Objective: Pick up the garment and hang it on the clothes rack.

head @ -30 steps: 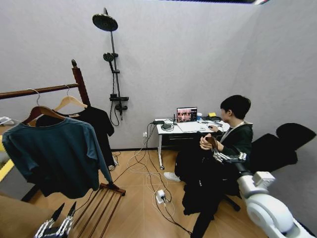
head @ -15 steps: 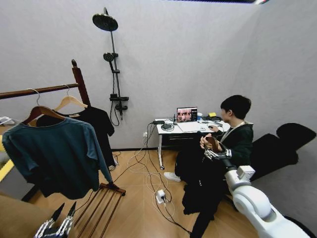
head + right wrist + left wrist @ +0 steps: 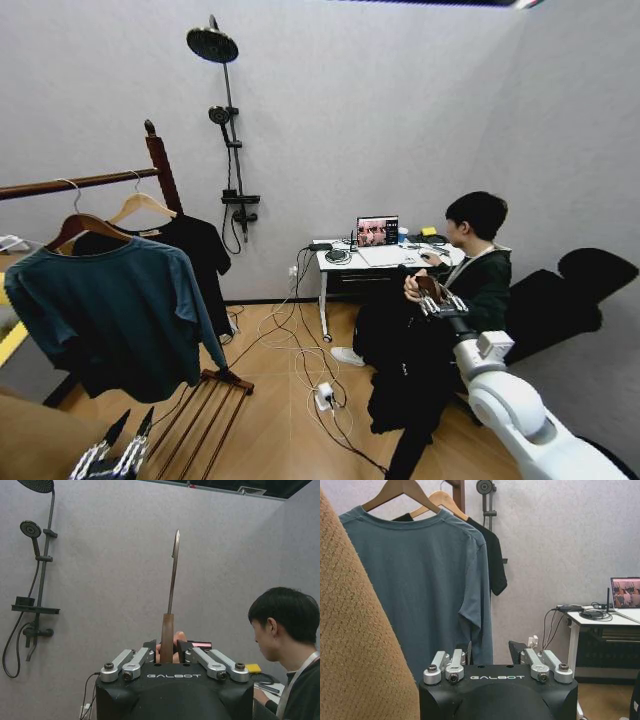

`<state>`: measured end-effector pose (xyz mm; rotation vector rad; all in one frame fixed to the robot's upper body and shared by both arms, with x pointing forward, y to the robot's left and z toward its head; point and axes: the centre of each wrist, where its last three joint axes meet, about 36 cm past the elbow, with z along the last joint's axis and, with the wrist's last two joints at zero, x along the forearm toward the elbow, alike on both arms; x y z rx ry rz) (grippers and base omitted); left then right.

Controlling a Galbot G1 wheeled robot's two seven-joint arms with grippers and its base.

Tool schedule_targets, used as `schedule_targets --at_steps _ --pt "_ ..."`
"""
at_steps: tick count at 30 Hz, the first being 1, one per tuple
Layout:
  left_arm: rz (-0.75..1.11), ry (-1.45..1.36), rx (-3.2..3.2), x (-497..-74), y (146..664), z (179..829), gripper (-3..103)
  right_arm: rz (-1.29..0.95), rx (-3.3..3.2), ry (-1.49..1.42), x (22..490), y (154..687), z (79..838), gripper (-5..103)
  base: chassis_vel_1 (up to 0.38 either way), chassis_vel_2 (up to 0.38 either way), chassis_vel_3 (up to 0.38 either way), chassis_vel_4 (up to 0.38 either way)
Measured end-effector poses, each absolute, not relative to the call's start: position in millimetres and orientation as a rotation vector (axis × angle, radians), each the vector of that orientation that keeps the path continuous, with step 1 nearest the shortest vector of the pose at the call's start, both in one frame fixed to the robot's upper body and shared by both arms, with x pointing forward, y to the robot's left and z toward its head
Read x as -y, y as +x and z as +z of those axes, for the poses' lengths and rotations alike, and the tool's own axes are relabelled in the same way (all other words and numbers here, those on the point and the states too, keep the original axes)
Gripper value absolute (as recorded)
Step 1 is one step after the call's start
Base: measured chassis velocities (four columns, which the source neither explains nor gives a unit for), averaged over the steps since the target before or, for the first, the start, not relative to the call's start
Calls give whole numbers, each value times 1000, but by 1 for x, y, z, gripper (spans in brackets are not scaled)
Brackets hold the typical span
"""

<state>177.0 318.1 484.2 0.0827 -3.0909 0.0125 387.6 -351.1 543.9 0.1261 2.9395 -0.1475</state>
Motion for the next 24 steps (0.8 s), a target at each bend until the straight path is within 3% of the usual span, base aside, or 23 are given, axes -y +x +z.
schedule_targets --at_steps 3,5,24 --pt "13 83 3091 -318 177 484 46 -150 -2942 131 353 383 544 11 0 0 0 0" --pt "13 83 3091 -318 177 484 46 -152 -2943 130 354 381 545 9 0 0 0 0" --pt "13 83 3091 -318 177 484 46 -224 -2873 80 366 366 566 9 0 0 0 0"
